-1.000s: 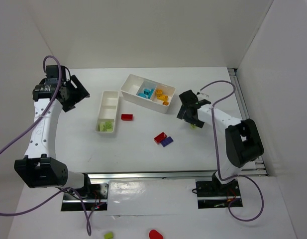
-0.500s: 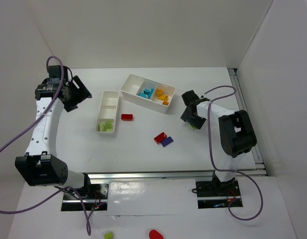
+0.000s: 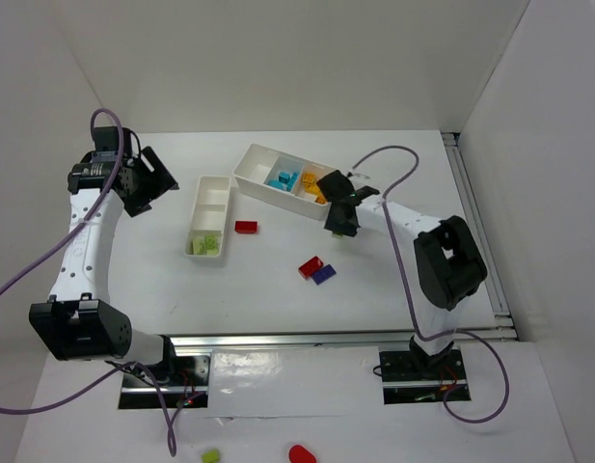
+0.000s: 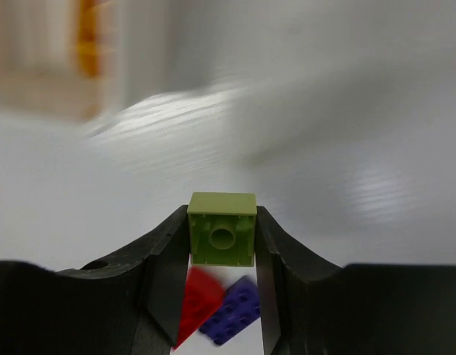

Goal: Sort the legos into containers by color

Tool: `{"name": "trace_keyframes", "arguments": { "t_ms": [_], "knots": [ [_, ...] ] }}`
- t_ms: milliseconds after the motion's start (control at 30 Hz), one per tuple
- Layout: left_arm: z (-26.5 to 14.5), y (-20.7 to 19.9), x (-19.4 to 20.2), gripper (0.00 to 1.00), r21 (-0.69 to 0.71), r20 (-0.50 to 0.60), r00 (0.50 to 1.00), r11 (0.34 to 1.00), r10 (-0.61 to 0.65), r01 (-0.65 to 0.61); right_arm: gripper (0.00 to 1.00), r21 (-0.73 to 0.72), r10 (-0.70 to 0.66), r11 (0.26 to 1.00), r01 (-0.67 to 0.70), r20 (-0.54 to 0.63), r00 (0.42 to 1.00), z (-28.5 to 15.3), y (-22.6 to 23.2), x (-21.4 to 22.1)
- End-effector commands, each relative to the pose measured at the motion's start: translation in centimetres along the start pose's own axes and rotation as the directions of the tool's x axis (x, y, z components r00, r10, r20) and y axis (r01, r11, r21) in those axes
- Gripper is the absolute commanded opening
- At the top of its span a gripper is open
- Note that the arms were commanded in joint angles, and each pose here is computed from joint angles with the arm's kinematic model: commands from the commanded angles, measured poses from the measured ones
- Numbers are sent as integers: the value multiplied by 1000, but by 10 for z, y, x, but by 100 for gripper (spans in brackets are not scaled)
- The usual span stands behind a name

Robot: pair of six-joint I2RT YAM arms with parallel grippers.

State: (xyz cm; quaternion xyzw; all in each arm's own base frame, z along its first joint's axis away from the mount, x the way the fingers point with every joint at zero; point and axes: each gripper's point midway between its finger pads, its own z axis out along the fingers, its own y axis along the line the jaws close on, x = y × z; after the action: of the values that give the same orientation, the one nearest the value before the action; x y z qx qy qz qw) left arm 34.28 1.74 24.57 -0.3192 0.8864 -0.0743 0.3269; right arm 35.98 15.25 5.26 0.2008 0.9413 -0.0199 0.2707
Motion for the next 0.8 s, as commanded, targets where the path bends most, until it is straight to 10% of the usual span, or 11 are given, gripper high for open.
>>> {"name": "trace_keyframes", "arguments": {
  "t_ms": [0, 333, 767],
  "knots": [
    [0, -5, -3, 87, 26, 10, 1000, 999, 29, -29, 33, -308, -161, 930, 199, 145, 976, -66, 93, -12],
    [-11, -5, -7, 87, 28, 46, 999, 999, 19, -20, 39, -589, -516, 487, 645, 403, 756, -133, 280, 77],
    [-16, -4, -10, 87, 25, 61, 998, 999, 27, -29, 43, -626, -510, 335, 705, 508, 694, -146, 365, 107]
  ]
}}
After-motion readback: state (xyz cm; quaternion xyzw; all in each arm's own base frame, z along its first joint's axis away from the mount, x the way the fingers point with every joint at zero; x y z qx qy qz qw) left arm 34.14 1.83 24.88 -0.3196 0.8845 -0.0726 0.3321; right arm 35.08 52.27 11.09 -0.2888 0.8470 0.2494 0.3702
